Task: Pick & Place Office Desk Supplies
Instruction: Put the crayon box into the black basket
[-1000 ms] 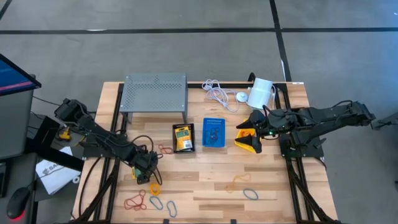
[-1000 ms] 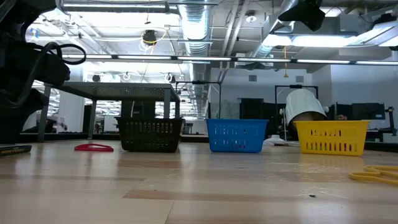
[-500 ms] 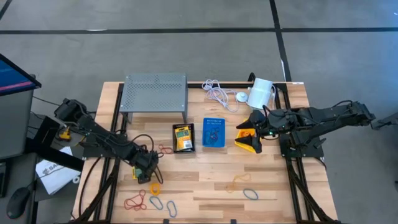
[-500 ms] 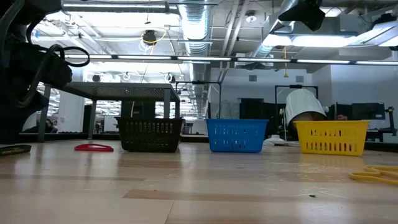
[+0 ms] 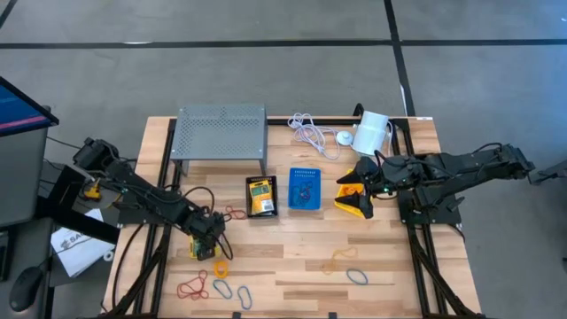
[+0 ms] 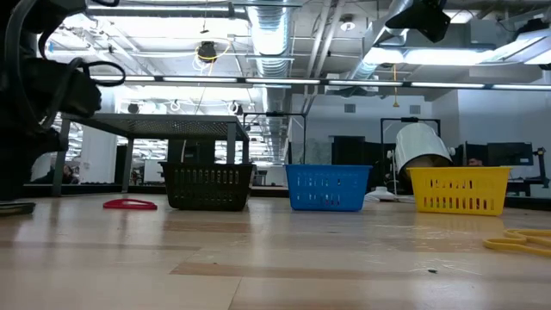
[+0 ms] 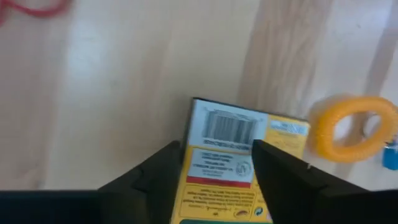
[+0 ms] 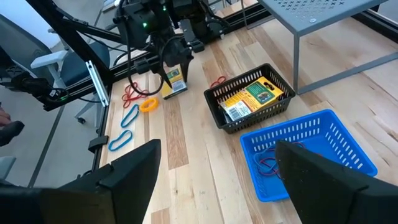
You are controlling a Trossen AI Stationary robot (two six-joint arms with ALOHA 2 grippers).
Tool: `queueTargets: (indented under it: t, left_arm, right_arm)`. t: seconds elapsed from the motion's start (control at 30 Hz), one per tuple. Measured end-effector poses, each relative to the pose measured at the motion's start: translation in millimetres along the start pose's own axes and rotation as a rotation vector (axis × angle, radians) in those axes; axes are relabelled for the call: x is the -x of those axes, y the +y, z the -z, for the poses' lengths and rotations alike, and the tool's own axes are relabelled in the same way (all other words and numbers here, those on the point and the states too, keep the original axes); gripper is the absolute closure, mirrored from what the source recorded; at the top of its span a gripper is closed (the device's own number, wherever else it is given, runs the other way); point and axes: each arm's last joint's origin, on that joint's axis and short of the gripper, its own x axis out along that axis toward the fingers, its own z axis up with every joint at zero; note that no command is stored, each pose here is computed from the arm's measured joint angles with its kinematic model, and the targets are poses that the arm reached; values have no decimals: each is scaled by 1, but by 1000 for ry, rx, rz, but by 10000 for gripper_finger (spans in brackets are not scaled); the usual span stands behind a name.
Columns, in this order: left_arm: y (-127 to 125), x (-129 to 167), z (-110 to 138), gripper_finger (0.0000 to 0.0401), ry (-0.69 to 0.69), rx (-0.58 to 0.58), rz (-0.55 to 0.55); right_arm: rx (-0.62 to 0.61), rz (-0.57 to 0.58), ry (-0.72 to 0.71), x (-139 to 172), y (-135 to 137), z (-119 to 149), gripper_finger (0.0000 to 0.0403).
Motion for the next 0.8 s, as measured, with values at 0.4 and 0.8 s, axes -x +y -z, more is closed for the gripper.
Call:
queueTargets:
  t: [0.4,0.8]
  left_arm:
    - [4,-3,-1,180,43,91,75]
    - [1,1,0,139,82,1,178]
  right_arm:
    - [0,0,0,0,0,0,94]
    - [0,0,1,0,0,0,94]
